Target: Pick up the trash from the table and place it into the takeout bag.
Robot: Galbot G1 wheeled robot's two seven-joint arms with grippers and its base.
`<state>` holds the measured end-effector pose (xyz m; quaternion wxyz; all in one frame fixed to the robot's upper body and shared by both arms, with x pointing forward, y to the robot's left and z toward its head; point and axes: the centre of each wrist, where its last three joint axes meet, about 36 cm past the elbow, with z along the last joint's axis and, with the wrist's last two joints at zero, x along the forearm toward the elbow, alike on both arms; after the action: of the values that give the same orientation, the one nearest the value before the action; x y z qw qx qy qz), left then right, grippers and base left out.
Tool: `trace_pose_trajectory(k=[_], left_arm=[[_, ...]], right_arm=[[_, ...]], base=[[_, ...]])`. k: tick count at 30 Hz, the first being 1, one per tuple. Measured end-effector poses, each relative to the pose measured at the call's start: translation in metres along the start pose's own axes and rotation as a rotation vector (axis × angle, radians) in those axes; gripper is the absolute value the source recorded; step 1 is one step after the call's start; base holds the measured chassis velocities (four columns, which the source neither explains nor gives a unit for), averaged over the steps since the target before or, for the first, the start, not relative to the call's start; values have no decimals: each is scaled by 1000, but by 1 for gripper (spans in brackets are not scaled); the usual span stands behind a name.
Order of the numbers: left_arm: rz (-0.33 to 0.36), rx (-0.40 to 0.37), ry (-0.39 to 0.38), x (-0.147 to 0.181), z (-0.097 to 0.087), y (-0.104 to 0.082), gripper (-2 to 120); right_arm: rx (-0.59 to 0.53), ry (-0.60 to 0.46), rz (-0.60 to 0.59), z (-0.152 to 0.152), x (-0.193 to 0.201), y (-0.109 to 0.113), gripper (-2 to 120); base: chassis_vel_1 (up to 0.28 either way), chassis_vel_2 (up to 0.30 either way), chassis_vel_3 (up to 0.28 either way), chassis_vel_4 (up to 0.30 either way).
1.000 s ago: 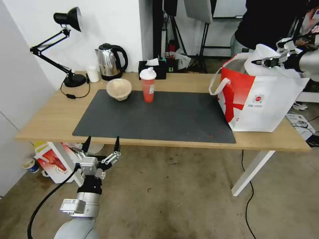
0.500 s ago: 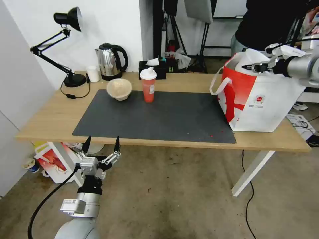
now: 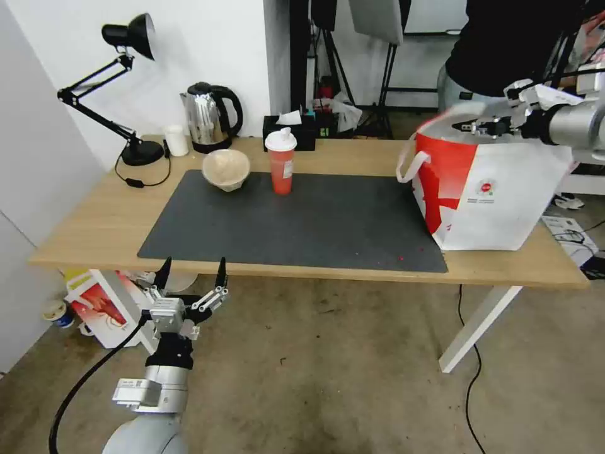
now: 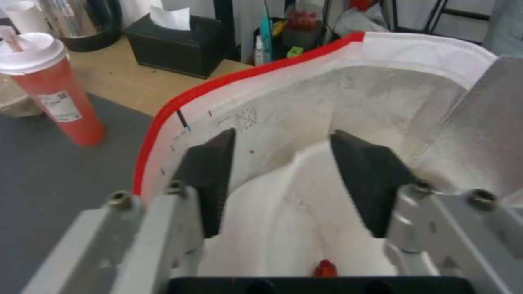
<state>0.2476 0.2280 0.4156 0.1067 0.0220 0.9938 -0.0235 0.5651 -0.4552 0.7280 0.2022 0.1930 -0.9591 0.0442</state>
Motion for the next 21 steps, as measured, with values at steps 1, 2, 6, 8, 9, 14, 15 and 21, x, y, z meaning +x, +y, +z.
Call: trace_pose_trajectory(k=[1, 2, 6, 8, 9, 14, 15, 21], left_arm=[[0, 0, 0, 0, 0, 0, 99], [0, 0, -1, 0, 0, 0, 99], [0, 1, -4, 0, -2, 0, 99], [1, 1, -8, -1, -4, -1, 99], [1, 1, -10, -1, -4, 0, 99], [0, 2, -12, 0, -6, -1, 99], [0, 3, -13, 0, -7, -1, 99], [-12, 3, -21, 2, -8, 0, 99]], right_arm=[[0, 0, 2, 0, 0, 0, 53], [0, -1, 5, 0, 1, 0, 57], [4, -4, 15, -2, 3, 0, 73], [9, -4, 19, -4, 5, 0, 84], [11, -5, 19, -4, 5, 0, 89], [8, -23, 25, -9, 9, 1, 99], [0, -47, 28, -14, 14, 2, 100], [-107, -299, 45, -37, 44, 26, 100]], base=[[0, 0, 0, 0], [0, 0, 0, 0], [0, 0, 0, 0], [0, 0, 0, 0], [0, 0, 0, 0], [0, 0, 0, 0], [0, 0, 0, 0], [0, 0, 0, 0]])
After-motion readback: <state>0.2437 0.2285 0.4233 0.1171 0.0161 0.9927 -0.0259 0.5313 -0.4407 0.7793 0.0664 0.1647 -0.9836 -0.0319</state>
